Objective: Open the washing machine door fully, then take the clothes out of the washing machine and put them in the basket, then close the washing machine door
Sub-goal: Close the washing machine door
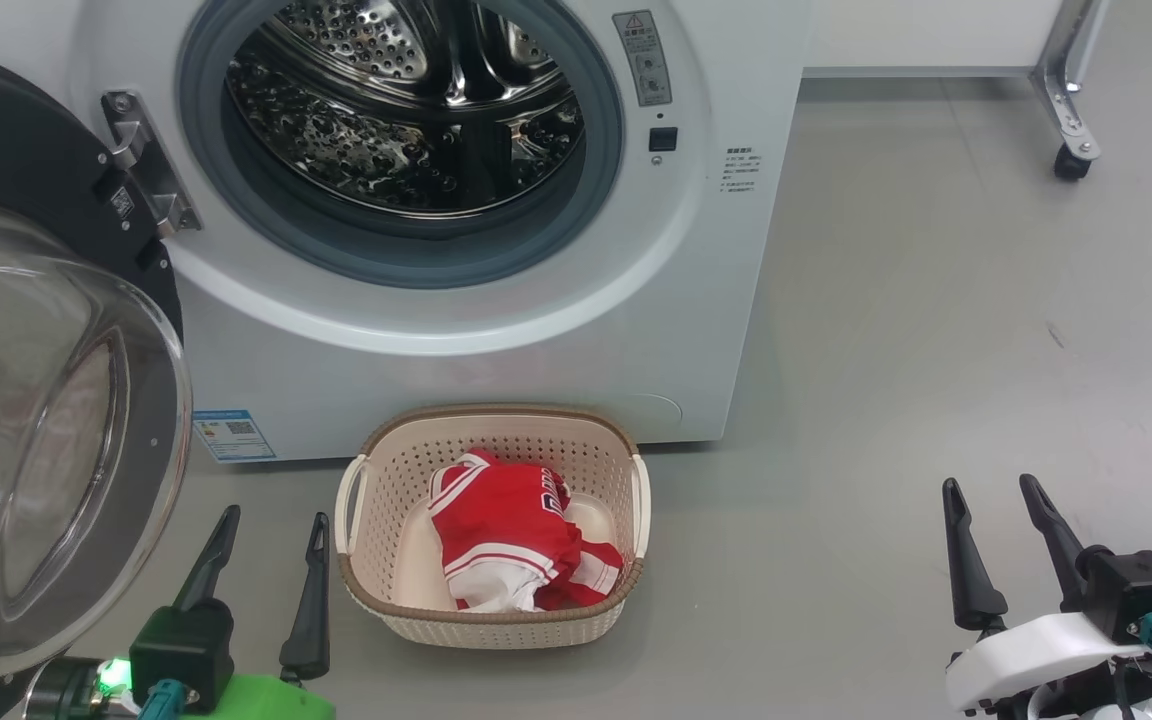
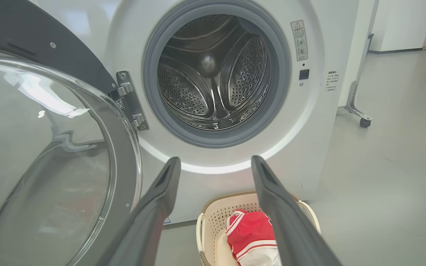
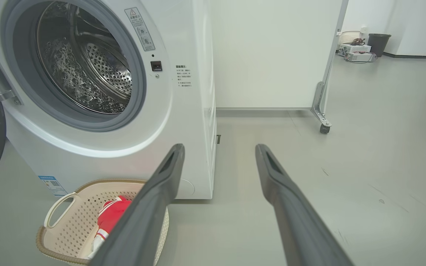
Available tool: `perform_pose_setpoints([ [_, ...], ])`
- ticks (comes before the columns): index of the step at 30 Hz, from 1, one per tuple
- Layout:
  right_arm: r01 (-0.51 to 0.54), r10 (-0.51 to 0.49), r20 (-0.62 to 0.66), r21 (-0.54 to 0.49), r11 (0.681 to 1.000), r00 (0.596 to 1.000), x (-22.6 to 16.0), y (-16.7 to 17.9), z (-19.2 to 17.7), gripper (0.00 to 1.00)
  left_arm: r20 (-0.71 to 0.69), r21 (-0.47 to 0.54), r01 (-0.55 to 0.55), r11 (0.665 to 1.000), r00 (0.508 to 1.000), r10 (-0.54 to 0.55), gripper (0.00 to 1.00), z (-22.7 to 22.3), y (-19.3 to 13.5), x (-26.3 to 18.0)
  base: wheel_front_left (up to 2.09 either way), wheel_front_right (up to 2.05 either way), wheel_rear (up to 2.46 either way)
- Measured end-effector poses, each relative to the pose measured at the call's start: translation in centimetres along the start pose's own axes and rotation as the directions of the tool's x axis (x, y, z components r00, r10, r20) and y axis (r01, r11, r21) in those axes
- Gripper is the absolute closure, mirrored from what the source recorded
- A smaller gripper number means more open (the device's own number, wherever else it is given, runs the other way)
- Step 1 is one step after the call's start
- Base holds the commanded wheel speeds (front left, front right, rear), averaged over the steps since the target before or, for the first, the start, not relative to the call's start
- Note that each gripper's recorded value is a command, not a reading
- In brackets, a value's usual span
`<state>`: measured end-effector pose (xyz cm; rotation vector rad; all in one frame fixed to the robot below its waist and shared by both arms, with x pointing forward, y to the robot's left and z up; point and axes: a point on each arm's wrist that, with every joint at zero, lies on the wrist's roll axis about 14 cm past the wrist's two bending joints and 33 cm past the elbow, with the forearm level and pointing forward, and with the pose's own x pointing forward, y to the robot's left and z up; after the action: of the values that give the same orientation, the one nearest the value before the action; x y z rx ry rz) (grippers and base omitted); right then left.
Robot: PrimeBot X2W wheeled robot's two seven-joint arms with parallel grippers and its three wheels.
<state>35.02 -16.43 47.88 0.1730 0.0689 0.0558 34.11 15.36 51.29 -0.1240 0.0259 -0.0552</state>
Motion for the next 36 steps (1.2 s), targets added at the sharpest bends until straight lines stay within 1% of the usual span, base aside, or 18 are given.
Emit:
perform_pose_setpoints([
  [7, -0.066, 0.065, -0.012, -0.017, 0.998, 0.998, 1.3, 1.6, -0.2, 0.00, 0.001, 0.008, -0.066, 0.998, 0.998, 0.066, 0.00, 0.1, 1.8, -1.1, 0.00, 0.00, 0.00],
  [12, -0.147, 0.147, -0.030, -0.015, 0.989, 0.989, 2.2, 4.1, -0.8, 0.00, 0.012, 0.007, -0.144, 0.990, 0.990, 0.144, 0.00, 0.4, 4.0, -2.4, 0.00, 0.00, 0.00],
  [18, -0.248, 0.246, -0.060, -0.019, 0.969, 0.967, 3.2, 7.1, -1.5, 0.00, 0.042, 0.009, -0.244, 0.970, 0.969, 0.243, 0.00, 1.1, 6.6, -4.2, 0.00, 0.00, 0.00],
  [25, -0.342, 0.339, -0.088, -0.016, 0.940, 0.937, 4.1, 10.3, -2.3, 0.00, 0.055, -0.005, -0.346, 0.938, 0.937, 0.346, 0.00, 1.3, 8.9, -6.7, 0.00, 0.00, 0.00],
  [26, -0.342, 0.339, -0.088, -0.016, 0.940, 0.937, 4.1, 10.3, -2.3, 0.00, 0.055, -0.005, -0.346, 0.938, 0.937, 0.346, 0.00, 1.3, 8.9, -6.7, 0.00, 0.00, 0.00],
  [32, -0.420, 0.416, -0.101, -0.014, 0.908, 0.904, 4.6, 13.2, -2.7, 0.00, 0.060, -0.013, -0.423, 0.906, 0.904, 0.423, 0.00, 1.4, 10.5, -9.0, 0.00, 0.00, 0.00],
  [34, -0.455, 0.451, -0.111, -0.011, 0.890, 0.885, 4.4, 14.5, -2.9, 0.00, 0.066, -0.014, -0.458, 0.889, 0.887, 0.458, 0.00, 1.5, 11.4, -10.0, 0.00, 0.00, 0.00],
  [36, -0.499, 0.495, -0.127, -0.004, 0.866, 0.860, 4.1, 16.0, -3.3, 0.00, 0.073, -0.015, -0.500, 0.866, 0.863, 0.500, 0.00, 1.6, 12.4, -11.3, 0.00, 0.00, 0.00],
])
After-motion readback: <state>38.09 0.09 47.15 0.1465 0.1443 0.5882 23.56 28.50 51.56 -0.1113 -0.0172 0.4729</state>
